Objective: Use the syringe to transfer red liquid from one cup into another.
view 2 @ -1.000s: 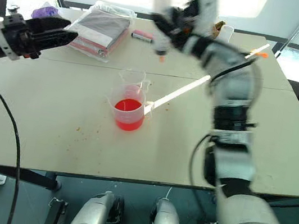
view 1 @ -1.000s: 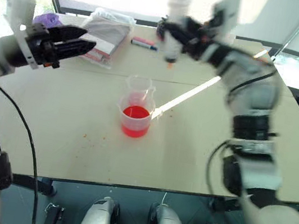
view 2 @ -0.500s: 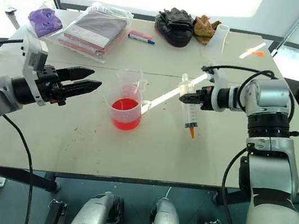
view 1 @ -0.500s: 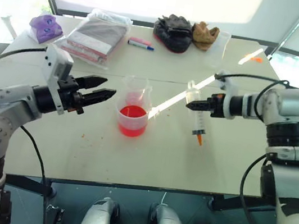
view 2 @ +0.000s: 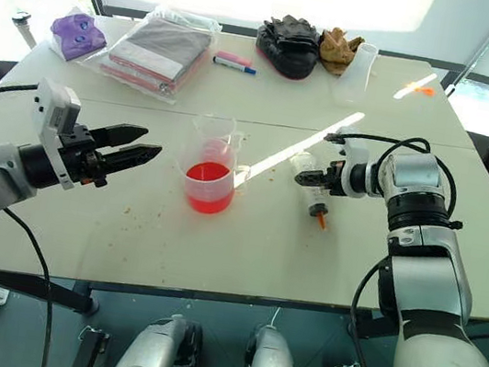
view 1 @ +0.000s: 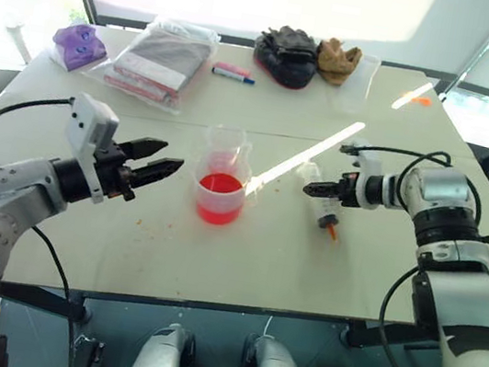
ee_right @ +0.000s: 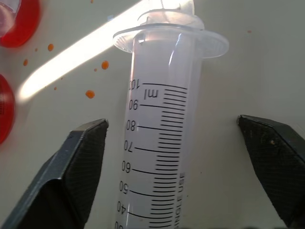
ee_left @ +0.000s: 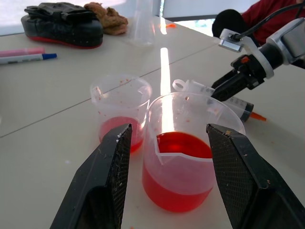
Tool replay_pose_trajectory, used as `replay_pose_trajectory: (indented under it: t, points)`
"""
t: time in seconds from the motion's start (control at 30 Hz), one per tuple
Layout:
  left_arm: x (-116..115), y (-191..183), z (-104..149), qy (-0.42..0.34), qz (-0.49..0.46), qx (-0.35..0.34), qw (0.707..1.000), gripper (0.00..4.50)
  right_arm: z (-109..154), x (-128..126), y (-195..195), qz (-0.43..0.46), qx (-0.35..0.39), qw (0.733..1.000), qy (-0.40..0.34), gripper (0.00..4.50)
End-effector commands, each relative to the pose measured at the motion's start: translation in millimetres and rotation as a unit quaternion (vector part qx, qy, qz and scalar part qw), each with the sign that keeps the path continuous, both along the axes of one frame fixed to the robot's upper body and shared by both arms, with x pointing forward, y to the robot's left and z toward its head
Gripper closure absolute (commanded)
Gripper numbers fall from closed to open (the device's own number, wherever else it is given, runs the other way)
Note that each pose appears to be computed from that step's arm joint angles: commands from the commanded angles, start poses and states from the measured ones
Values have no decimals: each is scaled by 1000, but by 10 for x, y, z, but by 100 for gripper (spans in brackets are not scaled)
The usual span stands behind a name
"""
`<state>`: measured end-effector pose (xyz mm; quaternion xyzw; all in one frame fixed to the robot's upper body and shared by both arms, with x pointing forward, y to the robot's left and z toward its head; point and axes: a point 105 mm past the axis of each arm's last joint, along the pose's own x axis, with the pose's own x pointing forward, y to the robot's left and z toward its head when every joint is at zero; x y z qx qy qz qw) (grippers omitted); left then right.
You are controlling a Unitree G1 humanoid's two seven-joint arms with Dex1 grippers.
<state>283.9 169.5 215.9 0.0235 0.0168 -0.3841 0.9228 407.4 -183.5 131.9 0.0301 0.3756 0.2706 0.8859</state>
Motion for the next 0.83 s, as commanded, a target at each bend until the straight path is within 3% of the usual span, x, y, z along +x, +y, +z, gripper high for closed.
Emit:
replay_pose_trajectory:
  t: [0.03, 0.13, 0.3, 0.43, 0.53, 0.83]
  points:
    - [-47, -20, 70, -18, -7, 3, 1000, 192, 27, 15, -189, -16, -38, 999, -18, 4]
    - [-70, 5, 60, -14, 0, -5, 1000, 192, 252, 3, -382, -5, -72, 995, -74, 4]
    - [-136, 50, 23, -2, 11, -11, 1000, 192, 650, -214, -419, 39, -49, 990, -127, 4]
    - [-190, 103, -3, 12, 15, -8, 1000, 192, 1022, -631, -304, 103, -5, 974, -200, 4]
    - [-190, 121, -5, 17, 14, -8, 1000, 192, 1084, -825, -186, 131, 19, 966, -222, 4]
    - [-120, 191, 47, 11, 18, -4, 1000, 192, 1347, -1041, -189, 125, 90, 941, -302, 4]
